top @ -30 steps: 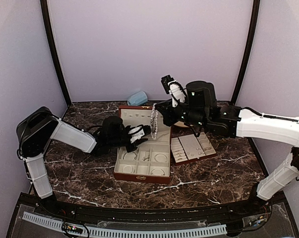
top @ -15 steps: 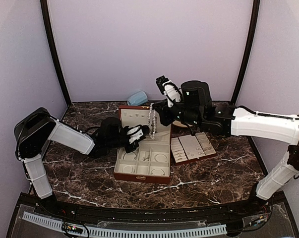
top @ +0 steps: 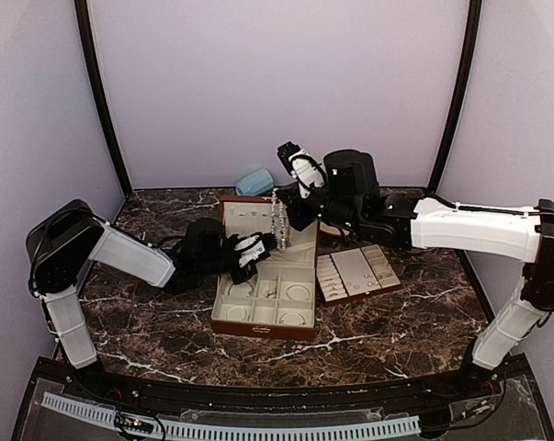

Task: Organize the mixed jewelry
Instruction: Open the compartment pouch of the jewelry box, then hang the necklace on the necklace hanger.

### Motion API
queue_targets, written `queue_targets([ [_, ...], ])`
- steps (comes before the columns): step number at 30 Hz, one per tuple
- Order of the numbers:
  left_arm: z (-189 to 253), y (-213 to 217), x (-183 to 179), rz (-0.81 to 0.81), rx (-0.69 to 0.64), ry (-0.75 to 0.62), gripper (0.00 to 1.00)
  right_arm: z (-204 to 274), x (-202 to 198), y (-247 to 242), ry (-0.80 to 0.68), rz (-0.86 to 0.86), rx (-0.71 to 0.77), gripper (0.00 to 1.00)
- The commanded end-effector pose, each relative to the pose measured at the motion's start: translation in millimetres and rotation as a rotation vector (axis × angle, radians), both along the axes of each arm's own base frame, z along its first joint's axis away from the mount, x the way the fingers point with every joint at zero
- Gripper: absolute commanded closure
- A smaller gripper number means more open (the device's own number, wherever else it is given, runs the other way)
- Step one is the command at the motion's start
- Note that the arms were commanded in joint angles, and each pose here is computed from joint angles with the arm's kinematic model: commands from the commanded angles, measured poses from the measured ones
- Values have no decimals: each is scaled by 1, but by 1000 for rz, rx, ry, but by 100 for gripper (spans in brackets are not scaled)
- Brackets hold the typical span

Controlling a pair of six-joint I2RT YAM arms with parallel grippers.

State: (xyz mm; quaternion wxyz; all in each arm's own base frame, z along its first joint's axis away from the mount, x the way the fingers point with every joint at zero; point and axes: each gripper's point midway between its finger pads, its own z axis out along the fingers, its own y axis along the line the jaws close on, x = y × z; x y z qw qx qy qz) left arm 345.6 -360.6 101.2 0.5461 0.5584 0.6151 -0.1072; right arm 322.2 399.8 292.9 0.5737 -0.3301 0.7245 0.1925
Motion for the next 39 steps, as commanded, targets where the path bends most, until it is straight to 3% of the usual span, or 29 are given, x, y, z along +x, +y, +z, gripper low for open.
queue_targets([
  [1, -4, 3, -15, -30, 13, 34, 100, 26, 8, 6, -108, 17, 25, 100],
  [22, -2, 0, -23, -55, 12, 31, 100, 0, 13, 24, -372, 111, -133, 100],
  [39, 0, 1, -23, -49, 12, 19, 100, -36, 33, 21, -323, 47, -217, 100],
])
